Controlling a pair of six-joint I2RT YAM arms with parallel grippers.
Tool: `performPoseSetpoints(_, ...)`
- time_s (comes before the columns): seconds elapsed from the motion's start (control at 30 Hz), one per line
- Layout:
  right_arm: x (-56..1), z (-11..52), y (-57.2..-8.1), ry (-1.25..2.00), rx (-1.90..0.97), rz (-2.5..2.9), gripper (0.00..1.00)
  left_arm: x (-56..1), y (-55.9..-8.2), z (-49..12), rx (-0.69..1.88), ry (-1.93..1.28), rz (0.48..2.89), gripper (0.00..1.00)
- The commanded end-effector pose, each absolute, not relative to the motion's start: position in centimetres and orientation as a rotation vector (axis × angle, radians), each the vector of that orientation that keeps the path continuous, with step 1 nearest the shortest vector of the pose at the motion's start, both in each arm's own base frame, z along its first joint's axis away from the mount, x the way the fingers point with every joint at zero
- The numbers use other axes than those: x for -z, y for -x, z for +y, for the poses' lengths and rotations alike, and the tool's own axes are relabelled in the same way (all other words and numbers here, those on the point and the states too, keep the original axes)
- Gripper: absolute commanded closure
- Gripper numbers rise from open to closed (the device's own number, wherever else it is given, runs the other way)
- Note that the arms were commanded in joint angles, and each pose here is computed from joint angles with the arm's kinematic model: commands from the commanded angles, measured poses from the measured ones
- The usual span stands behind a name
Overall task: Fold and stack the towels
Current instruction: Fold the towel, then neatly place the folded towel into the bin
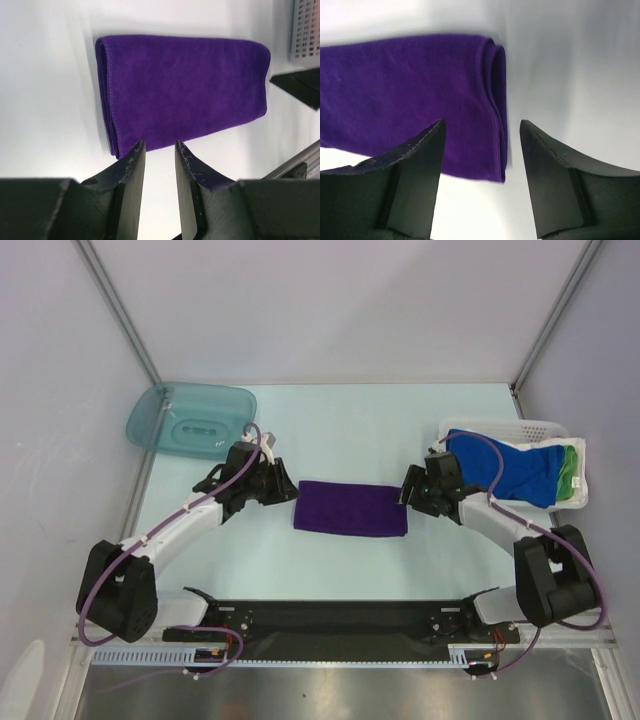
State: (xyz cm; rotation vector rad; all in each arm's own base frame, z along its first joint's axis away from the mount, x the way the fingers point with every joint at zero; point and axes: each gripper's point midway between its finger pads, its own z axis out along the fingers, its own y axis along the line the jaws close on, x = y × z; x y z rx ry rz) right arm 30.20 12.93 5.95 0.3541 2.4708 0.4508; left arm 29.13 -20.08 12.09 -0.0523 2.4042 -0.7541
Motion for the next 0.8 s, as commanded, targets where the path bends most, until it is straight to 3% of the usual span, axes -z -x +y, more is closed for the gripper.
performPoseSetpoints(0.0, -6.0, 13.2, -32.9, -0.29, -0.419, 2.418, 0.34, -13.7, -28.6, -20.8, 0.797, -0.05, 2.385, 0.65)
performPoseSetpoints(0.37, -0.8, 14.0, -30.9, -0.213, -0.123, 2.568, 0.39, -13.3, -28.0, -21.3, 0.832, -0.119, 2.395, 0.66)
performPoseSetpoints(0.67, 0.0, 15.0, -30.1, -0.145, 0.096, 2.586, 0.71, -13.2, -27.0, -21.4, 0.868, -0.152, 2.395, 0.67)
performPoseSetpoints(0.77, -1.0, 14.7, -30.0, -0.113, 0.201, 2.563, 0.98, -13.3, -26.7, -21.5, 0.881, -0.169, 2.392, 0.68)
